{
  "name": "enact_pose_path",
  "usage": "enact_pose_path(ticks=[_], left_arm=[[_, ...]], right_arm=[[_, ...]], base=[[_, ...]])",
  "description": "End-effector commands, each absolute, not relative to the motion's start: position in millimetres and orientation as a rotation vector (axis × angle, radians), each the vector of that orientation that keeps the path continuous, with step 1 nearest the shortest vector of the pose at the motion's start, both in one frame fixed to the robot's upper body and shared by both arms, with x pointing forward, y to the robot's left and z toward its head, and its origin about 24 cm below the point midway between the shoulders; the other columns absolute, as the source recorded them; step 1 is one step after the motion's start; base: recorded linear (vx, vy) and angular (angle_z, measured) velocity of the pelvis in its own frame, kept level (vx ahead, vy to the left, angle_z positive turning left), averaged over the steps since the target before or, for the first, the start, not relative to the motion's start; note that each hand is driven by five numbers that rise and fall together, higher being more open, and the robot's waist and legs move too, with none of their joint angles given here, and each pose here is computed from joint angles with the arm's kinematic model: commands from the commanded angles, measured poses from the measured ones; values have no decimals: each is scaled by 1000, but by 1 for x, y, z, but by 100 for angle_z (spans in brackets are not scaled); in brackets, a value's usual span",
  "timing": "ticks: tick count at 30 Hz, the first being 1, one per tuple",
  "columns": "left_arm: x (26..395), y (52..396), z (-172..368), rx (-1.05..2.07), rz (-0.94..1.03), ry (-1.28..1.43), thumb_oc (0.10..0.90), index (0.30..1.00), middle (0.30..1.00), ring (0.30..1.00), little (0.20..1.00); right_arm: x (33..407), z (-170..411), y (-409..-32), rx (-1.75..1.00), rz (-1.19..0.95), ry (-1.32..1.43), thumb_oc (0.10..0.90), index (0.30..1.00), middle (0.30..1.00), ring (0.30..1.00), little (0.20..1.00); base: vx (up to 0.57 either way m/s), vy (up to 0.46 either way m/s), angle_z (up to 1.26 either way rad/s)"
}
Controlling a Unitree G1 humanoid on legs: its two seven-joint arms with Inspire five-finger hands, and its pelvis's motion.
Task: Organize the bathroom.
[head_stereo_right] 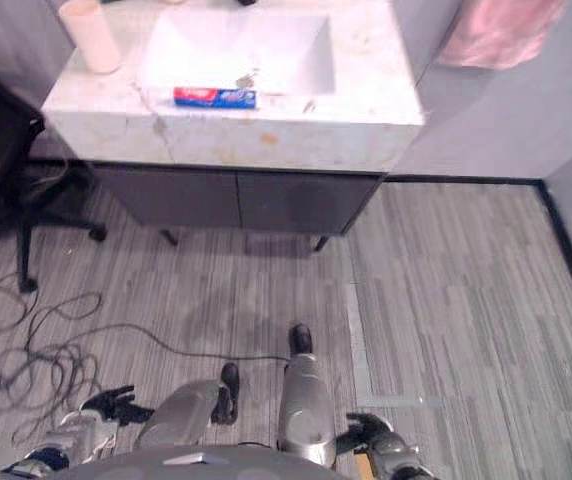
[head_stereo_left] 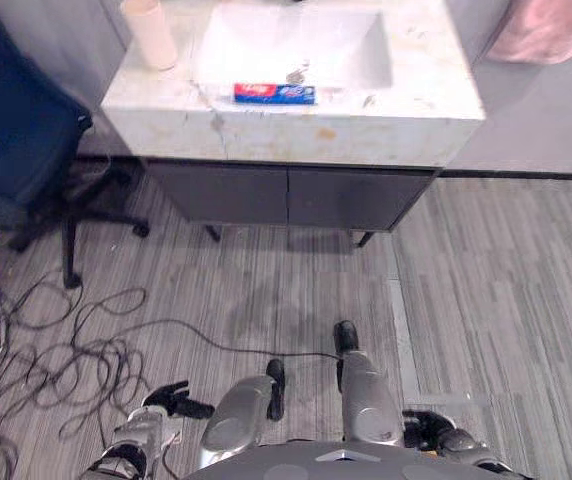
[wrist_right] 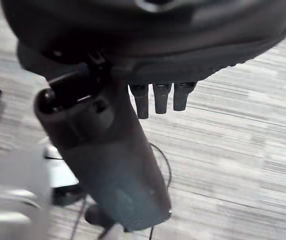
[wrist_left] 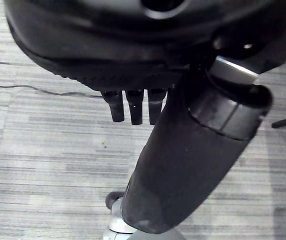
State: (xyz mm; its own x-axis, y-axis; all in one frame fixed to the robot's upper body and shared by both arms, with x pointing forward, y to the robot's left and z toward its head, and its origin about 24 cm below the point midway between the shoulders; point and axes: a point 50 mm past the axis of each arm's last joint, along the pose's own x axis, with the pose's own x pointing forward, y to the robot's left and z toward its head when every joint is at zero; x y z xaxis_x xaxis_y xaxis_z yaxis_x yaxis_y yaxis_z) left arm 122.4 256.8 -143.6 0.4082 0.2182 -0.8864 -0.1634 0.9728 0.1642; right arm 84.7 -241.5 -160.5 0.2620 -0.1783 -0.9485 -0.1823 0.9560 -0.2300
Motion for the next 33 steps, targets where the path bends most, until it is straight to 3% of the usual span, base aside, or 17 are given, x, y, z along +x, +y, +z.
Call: enact_pose_path(ticks=[1,5,16,24,33], left_arm=[[120,269,-138,67,240,1098,800,900,900,900,900],[132,262,-137,52,223,1081,800,900,900,900,900],[120,262,-142,45,286,1106,800,900,900,900,900],[116,264,-143,95,210,1122,800,900,900,900,900],[117,270,-140,87,277,1089,800,900,900,900,900]], right_arm=[[97,-150,-267,-360,-61,1262,800,900,900,900,900],[98,-151,-262,-355,-58,1251,800,900,900,900,900],[86,-154,-261,-280,-109,1263,800,900,900,900,900],[83,-154,-262,-273,-147,1266,800,900,900,900,900],[84,-154,-258,-315,-99,1246,800,900,900,900,900]], base=[[104,-135,79],[112,-121,49],[168,-164,29],[343,204,-15],[129,93,-29]])
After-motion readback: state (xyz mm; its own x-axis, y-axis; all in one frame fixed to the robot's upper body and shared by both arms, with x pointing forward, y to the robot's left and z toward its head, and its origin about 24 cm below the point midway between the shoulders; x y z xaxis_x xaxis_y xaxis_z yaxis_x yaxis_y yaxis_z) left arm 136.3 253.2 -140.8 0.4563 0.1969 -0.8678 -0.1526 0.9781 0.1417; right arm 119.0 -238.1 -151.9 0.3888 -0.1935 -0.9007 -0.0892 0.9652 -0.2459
